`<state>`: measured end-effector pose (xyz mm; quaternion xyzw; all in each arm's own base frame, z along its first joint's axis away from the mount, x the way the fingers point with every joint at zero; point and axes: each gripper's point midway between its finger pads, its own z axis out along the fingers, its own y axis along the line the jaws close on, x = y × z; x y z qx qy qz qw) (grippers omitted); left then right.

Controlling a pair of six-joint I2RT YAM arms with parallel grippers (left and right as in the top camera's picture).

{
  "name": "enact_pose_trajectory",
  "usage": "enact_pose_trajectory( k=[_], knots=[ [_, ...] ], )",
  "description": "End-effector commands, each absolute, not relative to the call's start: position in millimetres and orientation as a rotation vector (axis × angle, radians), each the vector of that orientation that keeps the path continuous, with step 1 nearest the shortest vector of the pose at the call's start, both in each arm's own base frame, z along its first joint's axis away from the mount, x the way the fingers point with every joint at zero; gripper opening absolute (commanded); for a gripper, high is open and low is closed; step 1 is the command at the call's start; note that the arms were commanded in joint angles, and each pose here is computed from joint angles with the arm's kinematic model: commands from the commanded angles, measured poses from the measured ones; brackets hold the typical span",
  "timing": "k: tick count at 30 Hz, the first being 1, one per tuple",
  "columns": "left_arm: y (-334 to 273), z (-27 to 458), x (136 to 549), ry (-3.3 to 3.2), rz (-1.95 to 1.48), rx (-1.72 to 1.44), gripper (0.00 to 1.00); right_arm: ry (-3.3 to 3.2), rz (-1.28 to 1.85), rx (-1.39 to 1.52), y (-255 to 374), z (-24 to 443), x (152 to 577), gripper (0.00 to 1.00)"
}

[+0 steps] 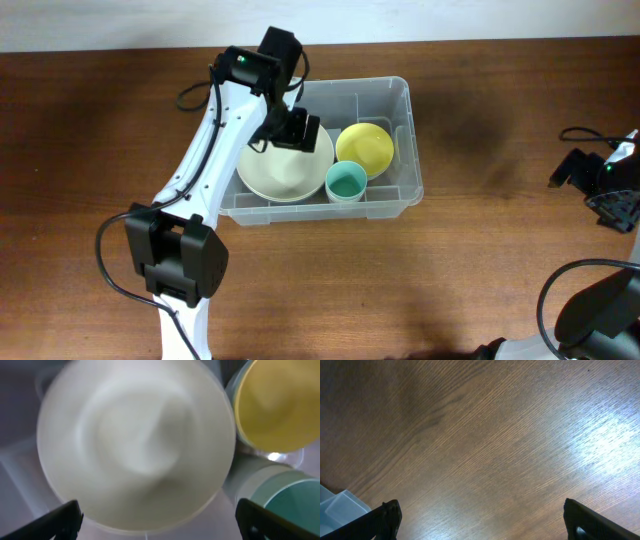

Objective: Pack container

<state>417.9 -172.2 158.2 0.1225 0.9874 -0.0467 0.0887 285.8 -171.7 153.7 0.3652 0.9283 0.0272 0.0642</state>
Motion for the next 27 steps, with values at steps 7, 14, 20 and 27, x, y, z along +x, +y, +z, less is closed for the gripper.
enact_pose_trajectory(
  k=[7,14,20,27],
  knots=[
    [-208,177,449,2.625,-0.174,0.859,1.00,2.800,0.082,1.090,-171,155,285,0.99],
    [-210,218,456,2.425,-0.148,0.935,1.00,2.800,0.082,1.091,-171,155,285,0.99],
    [-188,223,449,2.272,-0.113,0.882,1.00,2.800,0.082,1.091,-171,155,285,0.99],
    [-146,193,423,2.107,-0.087,0.752,1.00,2.800,0.082,1.090,-171,155,285,0.99]
  ],
)
